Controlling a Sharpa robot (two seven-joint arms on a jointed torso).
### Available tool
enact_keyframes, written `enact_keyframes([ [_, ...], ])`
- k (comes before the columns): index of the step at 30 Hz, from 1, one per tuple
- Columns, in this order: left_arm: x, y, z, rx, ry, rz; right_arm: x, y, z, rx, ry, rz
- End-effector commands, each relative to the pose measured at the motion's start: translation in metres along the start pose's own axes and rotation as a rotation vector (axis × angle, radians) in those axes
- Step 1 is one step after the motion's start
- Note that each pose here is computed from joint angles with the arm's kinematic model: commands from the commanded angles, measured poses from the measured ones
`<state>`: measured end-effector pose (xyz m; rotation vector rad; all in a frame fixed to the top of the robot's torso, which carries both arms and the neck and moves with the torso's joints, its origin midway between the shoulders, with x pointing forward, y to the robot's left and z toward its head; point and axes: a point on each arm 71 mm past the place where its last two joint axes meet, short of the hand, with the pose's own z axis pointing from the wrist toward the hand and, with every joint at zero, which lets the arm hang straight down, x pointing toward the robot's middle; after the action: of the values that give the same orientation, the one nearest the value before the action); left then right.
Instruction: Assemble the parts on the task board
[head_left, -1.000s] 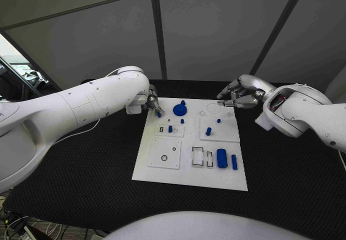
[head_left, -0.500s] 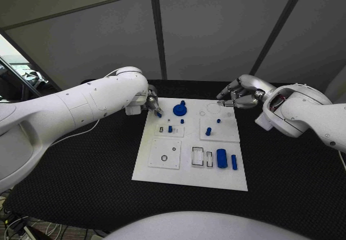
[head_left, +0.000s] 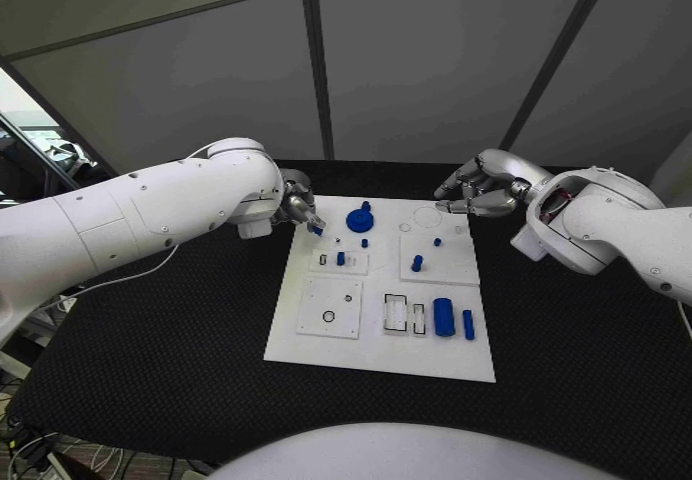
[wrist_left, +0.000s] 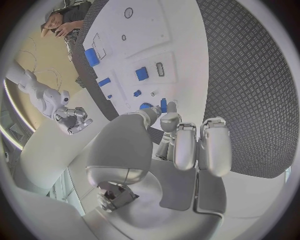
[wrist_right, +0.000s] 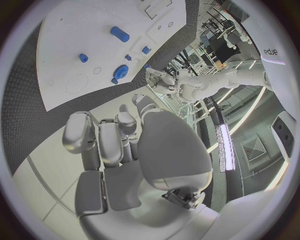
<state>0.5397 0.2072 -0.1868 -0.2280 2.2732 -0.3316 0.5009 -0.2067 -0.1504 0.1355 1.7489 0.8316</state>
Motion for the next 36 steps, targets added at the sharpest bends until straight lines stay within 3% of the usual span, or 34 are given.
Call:
enact_keyframes([
  [1,-0.0017,-0.0031,-0.0060,0.029,-0.059,-0.041,-0.001,0.001,0.000,-0.007,0.002,-0.004],
  [9,0.0134,-0.0011,-0.0141,0.038,-0.074,-0.049,-0.001,0.001,0.001,-0.008,0.003,-0.005],
  [22,0.0384,0.0030,-0.0107,0.028,-0.041,-0.031,-0.001,0.000,0.001,-0.004,0.004,-0.005],
  [36,0.0473,0.0067,-0.0086,0.009,-0.005,-0.018,-0.001,-0.001,0.000,0.001,0.003,-0.005],
])
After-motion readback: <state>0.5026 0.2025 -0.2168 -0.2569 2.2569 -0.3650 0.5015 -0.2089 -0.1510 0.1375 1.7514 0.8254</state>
